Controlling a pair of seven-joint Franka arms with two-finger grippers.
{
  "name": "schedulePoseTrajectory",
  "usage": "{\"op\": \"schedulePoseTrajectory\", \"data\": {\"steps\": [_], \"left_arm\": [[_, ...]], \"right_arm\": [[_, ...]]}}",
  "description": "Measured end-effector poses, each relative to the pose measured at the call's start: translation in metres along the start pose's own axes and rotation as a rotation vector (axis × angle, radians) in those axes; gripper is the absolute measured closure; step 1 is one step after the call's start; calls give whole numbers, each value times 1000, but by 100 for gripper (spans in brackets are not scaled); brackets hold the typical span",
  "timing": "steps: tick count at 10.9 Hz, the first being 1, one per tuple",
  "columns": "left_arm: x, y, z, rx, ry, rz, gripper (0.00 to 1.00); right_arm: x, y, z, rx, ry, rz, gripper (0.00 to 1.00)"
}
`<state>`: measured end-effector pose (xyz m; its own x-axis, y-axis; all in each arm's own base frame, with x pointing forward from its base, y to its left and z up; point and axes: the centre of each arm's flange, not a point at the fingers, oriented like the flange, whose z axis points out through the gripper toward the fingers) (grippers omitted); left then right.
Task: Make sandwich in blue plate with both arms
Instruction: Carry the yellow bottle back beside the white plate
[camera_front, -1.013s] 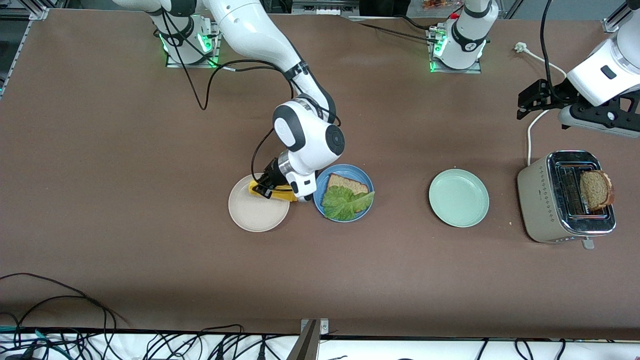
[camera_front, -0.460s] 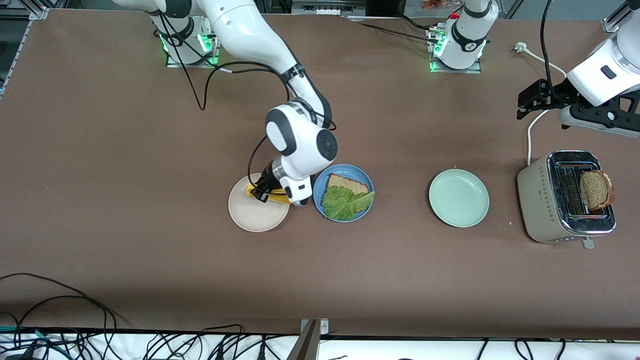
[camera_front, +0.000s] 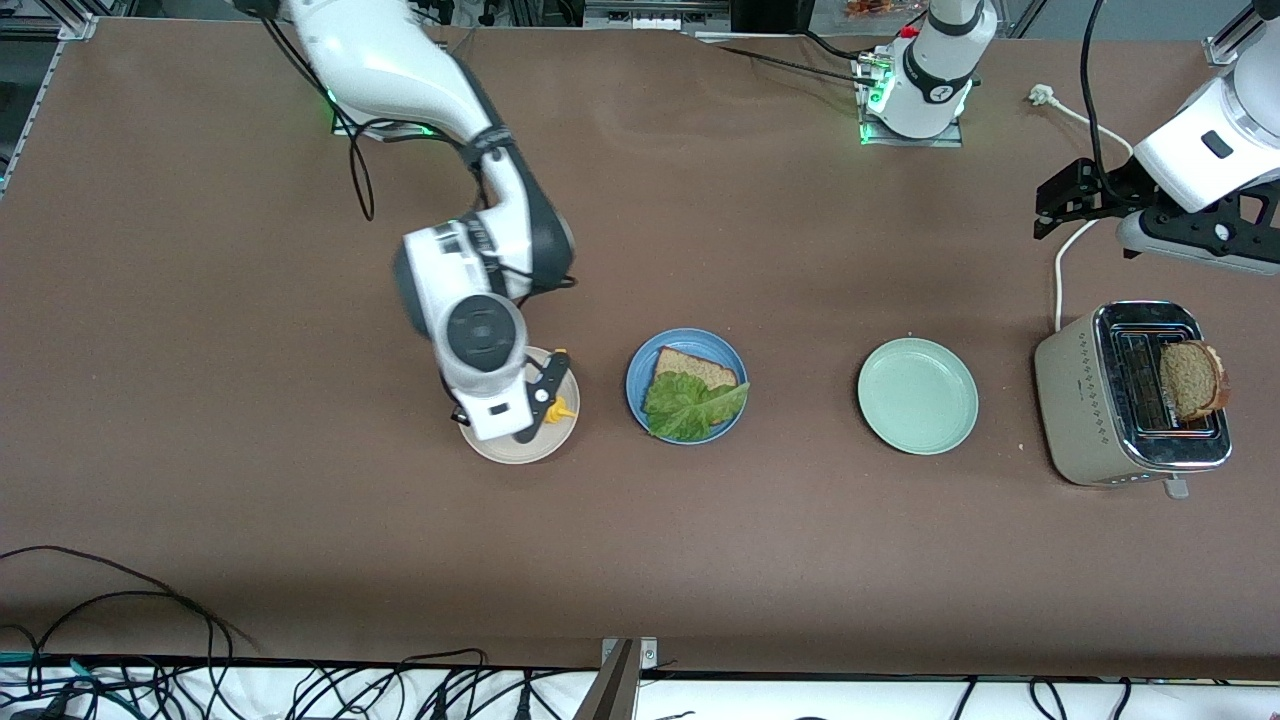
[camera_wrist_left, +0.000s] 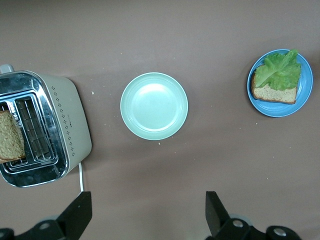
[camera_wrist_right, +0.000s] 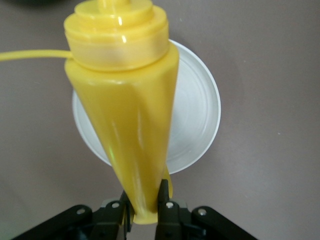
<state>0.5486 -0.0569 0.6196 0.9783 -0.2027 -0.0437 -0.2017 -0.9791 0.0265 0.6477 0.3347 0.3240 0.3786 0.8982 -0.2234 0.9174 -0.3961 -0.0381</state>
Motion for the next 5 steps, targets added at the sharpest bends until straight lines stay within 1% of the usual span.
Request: {"op": "schedulePoseTrajectory", "data": {"steps": [2,3,5], "left_arm": [[0,0,0,0,0,0,0],[0,0,0,0,1,0,0],[0,0,0,0,0,0,0]], "right_arm": [[-34,28,-11,139,153,-43,78],[-52,45,-11,187,214,-74,78],[-91,80,-7,242,324,-147,78]]}}
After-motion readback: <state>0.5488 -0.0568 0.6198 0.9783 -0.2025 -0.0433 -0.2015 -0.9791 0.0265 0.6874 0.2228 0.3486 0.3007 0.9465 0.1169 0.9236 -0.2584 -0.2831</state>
